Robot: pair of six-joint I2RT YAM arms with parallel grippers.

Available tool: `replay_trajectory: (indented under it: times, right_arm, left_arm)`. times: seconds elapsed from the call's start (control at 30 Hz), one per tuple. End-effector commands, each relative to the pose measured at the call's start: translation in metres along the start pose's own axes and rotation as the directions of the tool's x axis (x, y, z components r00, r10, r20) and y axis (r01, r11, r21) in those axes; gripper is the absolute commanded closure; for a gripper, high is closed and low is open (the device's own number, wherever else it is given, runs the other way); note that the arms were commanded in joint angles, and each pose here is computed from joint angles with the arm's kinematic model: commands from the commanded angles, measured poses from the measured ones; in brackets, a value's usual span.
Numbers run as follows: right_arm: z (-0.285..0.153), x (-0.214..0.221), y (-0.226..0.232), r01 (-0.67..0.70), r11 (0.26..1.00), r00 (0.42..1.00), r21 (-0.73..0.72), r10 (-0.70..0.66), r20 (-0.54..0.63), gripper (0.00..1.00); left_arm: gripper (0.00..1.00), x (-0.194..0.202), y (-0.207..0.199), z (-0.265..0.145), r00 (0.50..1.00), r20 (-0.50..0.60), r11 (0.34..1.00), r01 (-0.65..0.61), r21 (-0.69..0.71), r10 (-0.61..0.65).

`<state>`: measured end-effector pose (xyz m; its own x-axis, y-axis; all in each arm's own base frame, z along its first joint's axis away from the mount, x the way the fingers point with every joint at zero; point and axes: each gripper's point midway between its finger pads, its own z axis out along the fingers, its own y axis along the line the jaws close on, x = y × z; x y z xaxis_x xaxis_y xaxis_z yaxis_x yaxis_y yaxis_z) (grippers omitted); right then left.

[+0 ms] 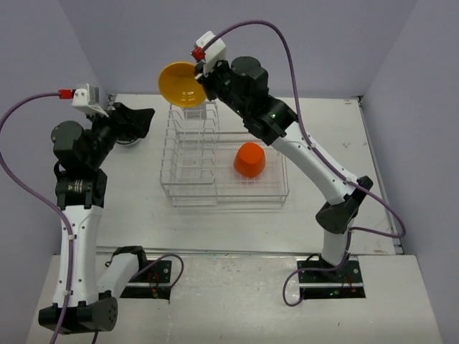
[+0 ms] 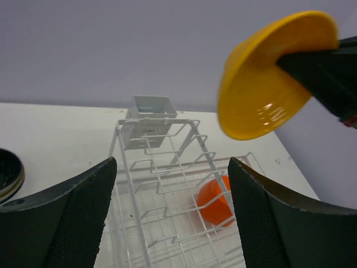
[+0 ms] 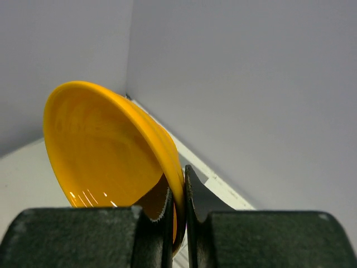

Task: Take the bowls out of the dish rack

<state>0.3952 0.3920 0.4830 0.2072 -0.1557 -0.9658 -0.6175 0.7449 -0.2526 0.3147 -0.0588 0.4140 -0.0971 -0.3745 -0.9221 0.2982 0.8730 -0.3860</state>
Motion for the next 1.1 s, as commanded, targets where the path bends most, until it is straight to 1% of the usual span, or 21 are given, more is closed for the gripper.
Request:
replay_trajectory:
  times: [0.0,0.03,0.27,0.3,0.33,0.7,0.8,0.97,1.0,1.03,1.07]
  right_arm:
    - [-0.020,0.005,0.004,-0.059,0.998,0.997,-0.035,0.056,-0.060,1.00]
    - [-0.020,0.013,0.006,-0.065,0.997,0.995,-0.038,0.061,-0.078,1.00]
    - [-0.027,0.022,0.019,-0.119,0.991,0.988,-0.065,0.112,-0.103,1.00]
    - [-0.027,0.023,0.022,-0.128,0.989,0.987,-0.073,0.120,-0.109,1.00]
    - [-0.027,0.024,0.025,-0.129,0.989,0.986,-0.078,0.120,-0.113,1.00]
    - [-0.037,0.012,0.046,-0.140,0.982,0.987,-0.129,0.127,-0.104,1.00]
    - [-0.038,0.002,0.051,-0.141,0.979,0.987,-0.145,0.128,-0.093,1.00]
    - [-0.037,-0.004,0.060,-0.137,0.976,0.988,-0.168,0.122,-0.094,1.00]
    - [-0.036,-0.005,0.061,-0.135,0.977,0.988,-0.167,0.120,-0.094,1.00]
    - [-0.036,-0.007,0.061,-0.133,0.977,0.989,-0.167,0.120,-0.090,1.00]
    - [-0.036,-0.006,0.060,-0.133,0.977,0.989,-0.165,0.119,-0.092,1.00]
  left_arm:
    - [0.20,-0.008,-0.042,-0.008,0.999,0.037,0.974,-0.033,0.226,0.025]
    - [0.20,-0.007,-0.046,-0.011,0.999,0.037,0.969,-0.023,0.246,0.014]
    - [0.21,0.006,-0.049,-0.007,1.000,-0.004,0.954,0.017,0.299,-0.017]
    - [0.21,0.001,-0.052,-0.006,1.000,0.022,0.949,0.000,0.316,-0.007]
    - [0.21,0.003,-0.051,-0.005,1.000,0.016,0.948,0.006,0.317,-0.011]
    - [0.22,0.016,-0.042,0.015,0.999,-0.031,0.946,0.020,0.323,-0.011]
    - [0.25,0.026,-0.039,0.022,0.998,-0.053,0.942,0.045,0.332,-0.029]
    - [0.29,0.029,-0.042,0.031,0.997,-0.055,0.932,0.061,0.356,-0.044]
    - [0.32,0.032,-0.042,0.035,0.996,-0.067,0.929,0.074,0.363,-0.053]
    - [0.40,0.032,-0.044,0.036,0.996,-0.070,0.926,0.074,0.369,-0.051]
    - [0.42,0.033,-0.044,0.038,0.996,-0.074,0.925,0.079,0.371,-0.055]
